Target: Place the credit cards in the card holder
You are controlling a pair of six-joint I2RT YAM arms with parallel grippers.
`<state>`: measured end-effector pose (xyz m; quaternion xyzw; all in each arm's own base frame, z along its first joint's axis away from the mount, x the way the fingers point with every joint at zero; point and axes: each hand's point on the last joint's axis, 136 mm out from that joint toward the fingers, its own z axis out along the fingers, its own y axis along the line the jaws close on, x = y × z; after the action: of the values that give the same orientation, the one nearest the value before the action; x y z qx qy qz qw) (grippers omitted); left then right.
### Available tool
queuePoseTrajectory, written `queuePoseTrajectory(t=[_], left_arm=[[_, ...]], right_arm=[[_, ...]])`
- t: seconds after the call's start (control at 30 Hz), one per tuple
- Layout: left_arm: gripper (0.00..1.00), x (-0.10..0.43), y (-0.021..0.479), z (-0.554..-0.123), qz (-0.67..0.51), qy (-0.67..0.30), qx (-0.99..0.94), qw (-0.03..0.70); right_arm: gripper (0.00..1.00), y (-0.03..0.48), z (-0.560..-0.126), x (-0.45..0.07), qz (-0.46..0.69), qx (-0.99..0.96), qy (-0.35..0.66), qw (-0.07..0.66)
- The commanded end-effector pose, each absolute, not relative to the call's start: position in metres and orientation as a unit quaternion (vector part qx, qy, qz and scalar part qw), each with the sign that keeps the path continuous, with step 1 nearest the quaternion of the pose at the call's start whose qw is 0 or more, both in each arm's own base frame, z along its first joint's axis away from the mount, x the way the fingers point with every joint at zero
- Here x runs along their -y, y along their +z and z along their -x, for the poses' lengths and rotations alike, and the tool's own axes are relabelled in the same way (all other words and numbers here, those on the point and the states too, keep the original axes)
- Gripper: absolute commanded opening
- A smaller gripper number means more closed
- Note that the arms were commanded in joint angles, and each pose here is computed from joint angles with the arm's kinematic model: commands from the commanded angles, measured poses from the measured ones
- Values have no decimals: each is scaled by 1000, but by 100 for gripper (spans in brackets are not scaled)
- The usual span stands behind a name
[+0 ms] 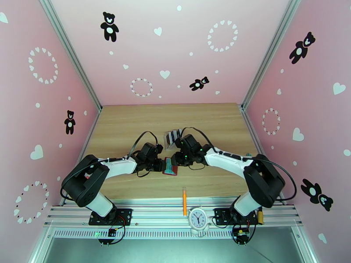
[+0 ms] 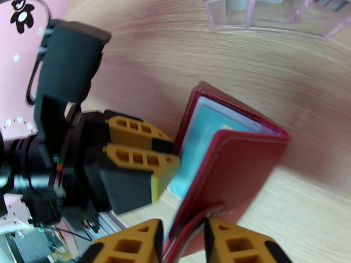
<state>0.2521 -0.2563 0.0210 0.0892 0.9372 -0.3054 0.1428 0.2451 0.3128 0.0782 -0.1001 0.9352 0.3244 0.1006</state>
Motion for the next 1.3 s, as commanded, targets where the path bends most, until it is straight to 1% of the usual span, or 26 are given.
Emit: queuePoseTrajectory(t=[0.0,0.1,0.2,0.43,0.53,0.7,0.77,0.93,0.97,1.07,1.27], left_arm=[[29,262,17,-245,-103,-309,-937,127],[28,261,17,-245,-103,-307,-938,127],[28,258,16,-246,-100,-300,-940,129],[25,235,22,-258,-69,-269,-947,163],[25,217,24,-265,-38,-257,-949,179],[25,191,32,-272,-4,-234,-949,212],[26,185,37,-273,3,-230,-947,225],[27,175,43,-276,19,-224,-944,241],[27,174,44,-276,22,-223,-943,244],[28,171,49,-277,25,-224,-940,255],[29,170,61,-277,25,-236,-931,277]], right_arm=[[36,85,-254,-331,103,-928,342,109],[37,80,-255,-335,104,-929,340,106],[41,76,-254,-339,102,-929,342,100],[48,72,-253,-342,103,-928,345,97],[55,72,-253,-346,106,-926,349,94],[64,72,-252,-354,112,-924,354,89],[68,75,-252,-358,118,-921,359,92],[72,90,-253,-369,130,-912,376,97],[74,95,-254,-371,132,-910,379,100],[76,108,-257,-377,138,-905,387,107],[77,132,-263,-376,148,-904,381,129]])
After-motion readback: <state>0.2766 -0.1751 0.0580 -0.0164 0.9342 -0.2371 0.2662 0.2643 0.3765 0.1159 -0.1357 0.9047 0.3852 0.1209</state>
